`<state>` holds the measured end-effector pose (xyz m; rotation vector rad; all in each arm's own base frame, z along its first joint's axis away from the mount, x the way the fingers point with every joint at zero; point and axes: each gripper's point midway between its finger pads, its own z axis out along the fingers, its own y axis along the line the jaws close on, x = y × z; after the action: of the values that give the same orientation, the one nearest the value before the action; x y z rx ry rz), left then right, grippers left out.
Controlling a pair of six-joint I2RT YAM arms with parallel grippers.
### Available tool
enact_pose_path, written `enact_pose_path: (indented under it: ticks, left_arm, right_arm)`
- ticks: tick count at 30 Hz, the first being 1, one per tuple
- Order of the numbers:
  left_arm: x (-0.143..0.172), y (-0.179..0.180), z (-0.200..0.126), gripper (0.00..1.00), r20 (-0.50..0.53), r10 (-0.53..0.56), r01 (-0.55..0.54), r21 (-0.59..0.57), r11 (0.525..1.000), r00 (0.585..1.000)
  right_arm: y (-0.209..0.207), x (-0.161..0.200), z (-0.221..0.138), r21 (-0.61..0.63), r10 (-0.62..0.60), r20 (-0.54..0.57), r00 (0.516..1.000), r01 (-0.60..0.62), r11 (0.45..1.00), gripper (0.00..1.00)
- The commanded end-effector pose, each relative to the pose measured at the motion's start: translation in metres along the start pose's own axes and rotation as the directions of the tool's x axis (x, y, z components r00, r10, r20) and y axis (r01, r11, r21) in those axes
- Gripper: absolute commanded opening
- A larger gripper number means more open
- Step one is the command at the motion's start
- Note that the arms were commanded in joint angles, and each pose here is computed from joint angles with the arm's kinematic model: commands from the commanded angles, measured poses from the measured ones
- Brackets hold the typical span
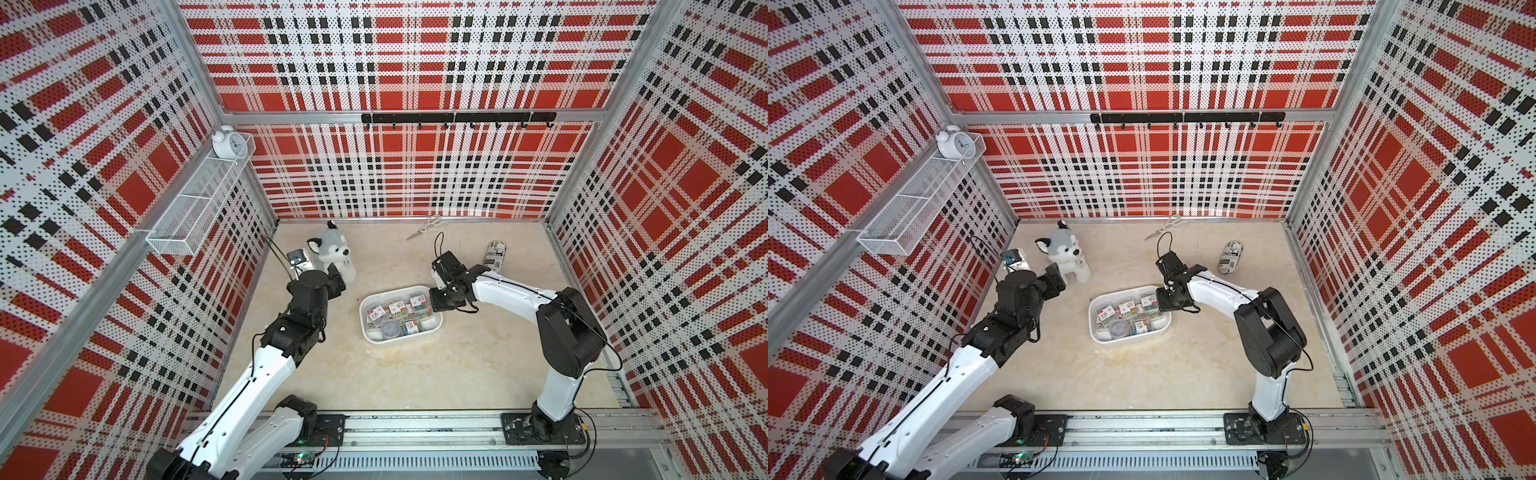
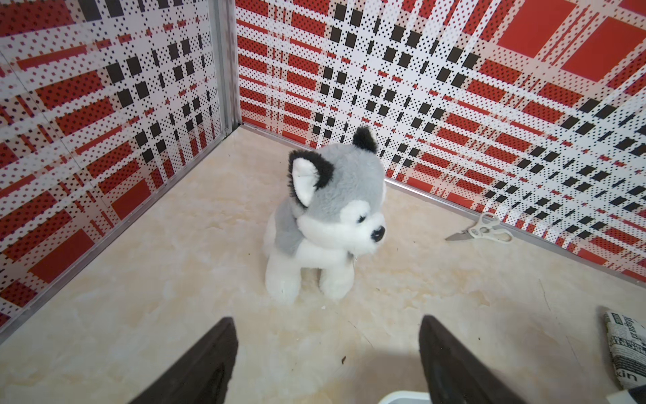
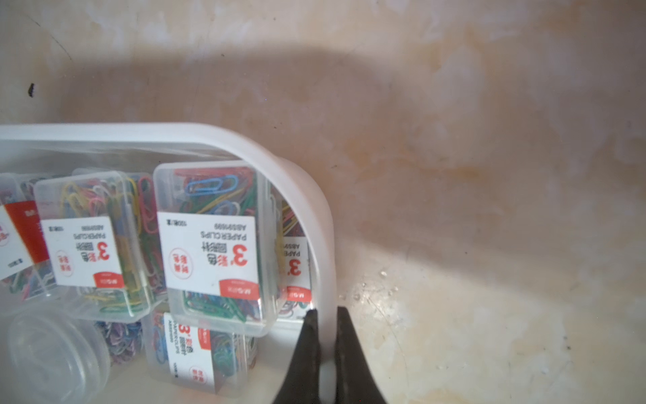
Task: Take the paper clips out of the storage box
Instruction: Move the storage box to the center of the board.
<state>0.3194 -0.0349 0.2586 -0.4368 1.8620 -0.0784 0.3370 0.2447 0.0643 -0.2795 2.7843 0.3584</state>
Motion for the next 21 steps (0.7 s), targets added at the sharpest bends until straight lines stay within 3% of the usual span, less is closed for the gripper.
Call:
enact_pose_path:
  ticks: [1, 8, 21]
  left_arm:
    - [0.004, -0.002, -0.01, 0.83, -0.008, -0.036, 0.036, 0.029, 0.999, 0.999]
    - [0.012, 0.001, -0.016, 0.83, -0.033, -0.032, 0.032, 0.023, 0.999, 0.999]
    - [0.021, -0.004, -0.007, 0.83, -0.061, -0.003, 0.004, 0.017, 1.0, 0.998]
  right_arm:
    - [-0.021, 0.0, -0.005, 0.056, 0.068, 0.05, 0.996, -0.071, 0.996, 0.0]
    - [-0.053, 0.001, -0.015, 0.095, 0.157, 0.119, 0.98, -0.169, 0.981, 0.0]
    - [-0.085, -0.016, -0.022, 0.171, 0.114, 0.114, 0.987, -0.133, 0.976, 0.0]
